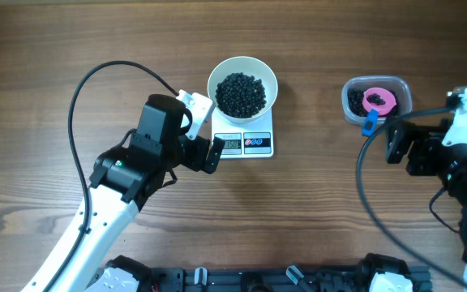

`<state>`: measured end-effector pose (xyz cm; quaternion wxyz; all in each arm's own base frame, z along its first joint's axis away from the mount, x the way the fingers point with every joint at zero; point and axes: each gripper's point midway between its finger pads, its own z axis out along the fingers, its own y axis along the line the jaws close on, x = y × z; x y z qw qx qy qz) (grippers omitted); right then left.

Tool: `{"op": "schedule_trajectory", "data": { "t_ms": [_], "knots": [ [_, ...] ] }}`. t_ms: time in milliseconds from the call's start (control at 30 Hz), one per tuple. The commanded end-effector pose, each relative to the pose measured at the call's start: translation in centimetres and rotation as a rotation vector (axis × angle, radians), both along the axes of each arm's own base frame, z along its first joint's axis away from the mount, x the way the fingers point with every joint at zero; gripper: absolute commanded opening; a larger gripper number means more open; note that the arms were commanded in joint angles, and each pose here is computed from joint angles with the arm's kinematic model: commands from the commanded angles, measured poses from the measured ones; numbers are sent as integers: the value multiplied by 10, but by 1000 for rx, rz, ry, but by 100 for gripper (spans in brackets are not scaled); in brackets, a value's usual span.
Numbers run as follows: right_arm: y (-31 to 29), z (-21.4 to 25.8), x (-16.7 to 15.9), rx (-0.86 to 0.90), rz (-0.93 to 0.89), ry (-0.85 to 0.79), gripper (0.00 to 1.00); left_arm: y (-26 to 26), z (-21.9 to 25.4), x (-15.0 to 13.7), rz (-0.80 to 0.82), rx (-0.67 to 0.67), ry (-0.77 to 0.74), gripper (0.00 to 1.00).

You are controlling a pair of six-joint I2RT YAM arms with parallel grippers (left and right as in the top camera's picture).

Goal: Scoop item into bowl and weigh 150g on scale

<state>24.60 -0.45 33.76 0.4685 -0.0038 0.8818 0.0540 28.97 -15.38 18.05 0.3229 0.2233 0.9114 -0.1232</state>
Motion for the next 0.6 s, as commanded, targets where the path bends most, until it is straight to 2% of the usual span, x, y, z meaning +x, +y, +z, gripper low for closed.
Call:
{"op": "schedule_trajectory", "data": {
  "t_ms": [0,233,567],
  "knots": [
    [3,13,1,-87,57,-62,99,0,6,4,-10,3,-21,100],
    [1,-2,22,-109,60,-172,100,0,6,4,-10,3,-21,100],
    [16,-35,22,-151,127,-514,100,0,6,4,-10,3,-21,100]
  ]
}}
